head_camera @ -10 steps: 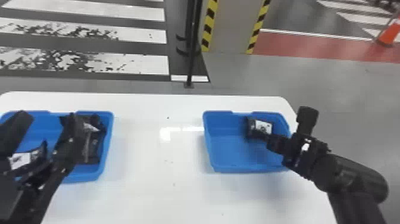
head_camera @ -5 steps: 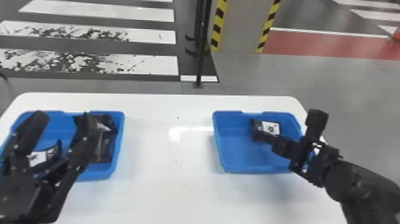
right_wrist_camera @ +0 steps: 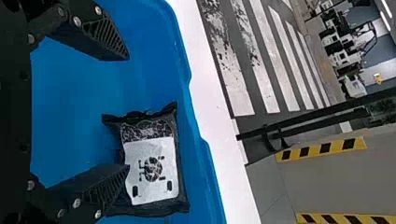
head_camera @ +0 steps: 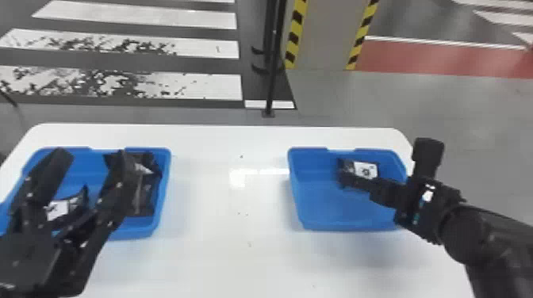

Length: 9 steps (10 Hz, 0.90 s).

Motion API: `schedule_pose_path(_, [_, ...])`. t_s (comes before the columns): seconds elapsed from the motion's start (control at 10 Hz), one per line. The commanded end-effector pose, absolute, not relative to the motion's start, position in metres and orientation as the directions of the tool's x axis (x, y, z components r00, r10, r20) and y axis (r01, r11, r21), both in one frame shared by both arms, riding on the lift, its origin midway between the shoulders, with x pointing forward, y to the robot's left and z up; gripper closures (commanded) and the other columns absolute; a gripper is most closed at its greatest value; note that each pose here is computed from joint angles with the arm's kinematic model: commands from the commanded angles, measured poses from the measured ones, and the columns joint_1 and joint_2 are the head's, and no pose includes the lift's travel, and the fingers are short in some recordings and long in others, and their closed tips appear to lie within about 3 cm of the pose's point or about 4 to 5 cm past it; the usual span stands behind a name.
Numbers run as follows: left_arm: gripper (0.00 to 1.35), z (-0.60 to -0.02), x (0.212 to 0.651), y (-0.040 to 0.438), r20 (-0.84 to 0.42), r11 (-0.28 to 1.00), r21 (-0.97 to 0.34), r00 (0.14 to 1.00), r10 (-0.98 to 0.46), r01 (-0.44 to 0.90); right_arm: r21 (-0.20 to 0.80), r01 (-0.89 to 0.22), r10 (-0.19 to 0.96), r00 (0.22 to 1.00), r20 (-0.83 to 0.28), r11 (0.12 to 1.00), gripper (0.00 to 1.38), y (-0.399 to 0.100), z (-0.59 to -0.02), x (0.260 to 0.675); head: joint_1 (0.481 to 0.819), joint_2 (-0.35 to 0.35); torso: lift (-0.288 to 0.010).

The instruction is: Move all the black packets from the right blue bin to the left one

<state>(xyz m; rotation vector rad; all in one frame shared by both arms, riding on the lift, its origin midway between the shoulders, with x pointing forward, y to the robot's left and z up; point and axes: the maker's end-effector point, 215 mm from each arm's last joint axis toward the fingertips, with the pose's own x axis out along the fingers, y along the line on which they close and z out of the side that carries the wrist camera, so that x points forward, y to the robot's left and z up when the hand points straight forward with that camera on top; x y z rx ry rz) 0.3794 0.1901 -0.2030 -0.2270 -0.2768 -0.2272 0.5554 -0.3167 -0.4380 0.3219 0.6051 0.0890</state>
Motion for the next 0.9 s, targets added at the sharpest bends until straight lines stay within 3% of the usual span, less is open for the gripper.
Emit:
schedule_pose_path(0.0, [0.33, -0.202, 0.379, 0.190, 0.296, 0.949, -0.188, 0.936, -0.190, 0.252, 0.331, 0.030, 0.170, 0.811, -0.559, 0.943, 0.04, -0.326, -0.445, 0.564, 0.695, -0.147, -0.140])
schedule_pose_path(0.8, [0.33, -0.206, 0.381, 0.187, 0.296, 0.945, -0.202, 0.936, -0.193, 0.258, 0.293, 0.089, 0.119, 0.774, -0.622, 0.952, 0.07, -0.357, -0.469, 0.606, 0.695, -0.182, -0.140])
